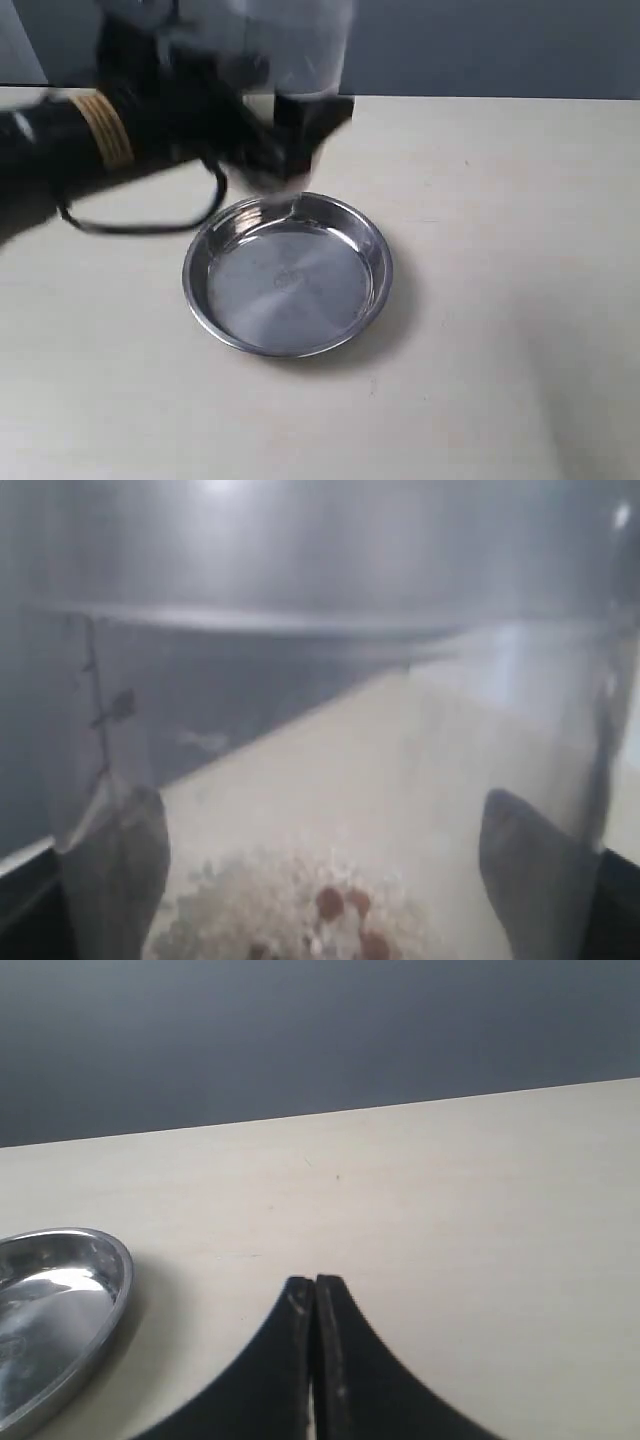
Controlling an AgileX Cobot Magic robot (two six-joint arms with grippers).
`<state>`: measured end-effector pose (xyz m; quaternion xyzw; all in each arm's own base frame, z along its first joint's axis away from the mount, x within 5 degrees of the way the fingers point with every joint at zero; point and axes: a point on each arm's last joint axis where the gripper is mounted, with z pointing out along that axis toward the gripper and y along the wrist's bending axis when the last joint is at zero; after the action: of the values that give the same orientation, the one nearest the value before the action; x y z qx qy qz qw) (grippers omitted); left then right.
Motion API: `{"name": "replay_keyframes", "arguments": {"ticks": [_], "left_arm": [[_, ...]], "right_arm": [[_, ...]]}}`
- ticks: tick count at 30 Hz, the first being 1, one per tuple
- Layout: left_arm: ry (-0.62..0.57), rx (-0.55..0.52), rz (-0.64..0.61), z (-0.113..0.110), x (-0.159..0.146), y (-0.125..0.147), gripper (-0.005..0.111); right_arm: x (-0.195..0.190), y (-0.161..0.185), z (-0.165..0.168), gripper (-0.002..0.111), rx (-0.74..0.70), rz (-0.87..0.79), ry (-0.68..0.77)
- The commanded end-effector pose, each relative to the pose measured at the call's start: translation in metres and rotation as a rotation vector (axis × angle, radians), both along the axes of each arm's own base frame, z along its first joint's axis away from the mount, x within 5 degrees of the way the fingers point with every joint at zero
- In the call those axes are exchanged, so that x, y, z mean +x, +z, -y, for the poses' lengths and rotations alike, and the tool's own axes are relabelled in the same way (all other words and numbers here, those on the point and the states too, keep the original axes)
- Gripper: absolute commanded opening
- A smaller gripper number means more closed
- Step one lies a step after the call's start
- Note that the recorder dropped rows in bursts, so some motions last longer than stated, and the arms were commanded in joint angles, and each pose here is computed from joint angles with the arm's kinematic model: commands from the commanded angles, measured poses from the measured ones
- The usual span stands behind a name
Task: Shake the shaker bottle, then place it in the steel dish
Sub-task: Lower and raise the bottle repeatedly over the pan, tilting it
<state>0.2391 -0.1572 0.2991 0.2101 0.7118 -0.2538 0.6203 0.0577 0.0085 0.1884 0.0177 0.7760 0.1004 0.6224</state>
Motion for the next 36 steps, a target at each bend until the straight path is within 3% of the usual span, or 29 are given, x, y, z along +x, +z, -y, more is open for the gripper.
{"name": "replay_keyframes", "arguments": {"ticks": [1,3,4,7,8,9,10,13,15,17,19,21,22,23,25,27,29,31,33,34,35,36], "left_arm": [[0.041,0.143,-0.263,-0.005,-0.002,-0.073,0.0],[0.03,0.076,-0.25,-0.004,-0.004,-0.083,0.0],[0.007,0.028,-0.182,-0.001,-0.003,-0.071,0.0],[-0.019,-0.107,0.047,0.003,-0.002,0.004,0.0],[-0.003,-0.095,0.071,0.0,-0.002,0.021,0.0],[0.017,-0.061,0.033,-0.001,-0.002,0.02,0.0],[0.031,-0.016,-0.028,-0.002,0.0,0.007,0.0],[0.053,0.146,-0.313,-0.004,0.001,-0.088,0.0],[0.052,0.1,-0.349,-0.005,-0.001,-0.112,0.0],[-0.01,0.009,-0.252,0.001,-0.001,-0.096,0.0],[-0.08,-0.114,-0.114,0.007,-0.003,-0.051,0.0],[-0.089,-0.13,-0.024,0.004,-0.007,-0.018,0.0],[-0.075,-0.101,-0.02,0.002,-0.008,-0.016,0.0],[-0.057,-0.059,-0.042,0.0,-0.008,-0.021,0.0],[0.014,0.081,-0.183,-0.007,-0.005,-0.058,0.0],[0.103,0.126,-0.305,-0.02,-0.002,-0.096,0.0],[0.214,-0.03,-0.386,-0.03,0.001,-0.111,0.0],[0.009,-0.029,-0.343,-0.007,-0.014,-0.11,0.0],[-0.182,0.128,-0.271,0.009,-0.027,-0.106,0.0],[-0.127,0.166,-0.301,0.005,-0.024,-0.109,0.0],[0.031,0.145,-0.337,-0.01,-0.013,-0.111,0.0],[0.283,0.034,-0.379,-0.033,0.0,-0.112,0.0]], "right_arm": [[0.001,0.001,0.0,-0.001,-0.002,0.008,-0.004],[0.001,0.001,0.0,-0.001,-0.002,0.008,-0.004],[0.001,0.001,0.0,-0.001,-0.002,0.008,-0.004],[0.001,0.0,0.0,-0.001,-0.002,0.006,-0.004],[0.001,0.0,0.0,-0.001,-0.002,0.006,-0.004],[0.001,0.0,0.0,-0.001,-0.002,0.006,-0.004],[0.001,0.0,0.0,-0.001,-0.002,0.006,-0.004],[0.001,0.0,0.0,-0.001,-0.002,0.006,-0.004],[0.001,0.0,0.0,-0.001,-0.002,0.006,-0.004],[0.001,0.0,0.0,-0.001,-0.002,0.006,-0.004],[0.001,0.0,0.0,-0.001,-0.002,0.006,-0.004],[0.001,0.0,0.0,-0.001,-0.002,0.006,-0.004],[0.001,0.0,0.0,-0.001,-0.002,0.006,-0.004],[0.001,0.0,0.0,-0.001,-0.002,0.006,-0.004],[0.001,0.0,0.0,-0.001,-0.002,0.006,-0.004],[0.001,0.0,0.0,-0.001,-0.002,0.006,-0.004],[0.001,0.0,0.0,-0.001,-0.002,0.006,-0.004],[0.001,0.0,0.0,-0.001,-0.002,0.006,-0.004],[0.001,0.0,0.0,-0.001,-0.002,0.006,-0.004],[0.001,0.0,0.0,-0.001,-0.002,0.006,-0.004],[0.001,0.0,0.0,-0.001,-0.002,0.006,-0.004],[0.001,0.0,0.0,-0.001,-0.002,0.006,-0.004]]}}
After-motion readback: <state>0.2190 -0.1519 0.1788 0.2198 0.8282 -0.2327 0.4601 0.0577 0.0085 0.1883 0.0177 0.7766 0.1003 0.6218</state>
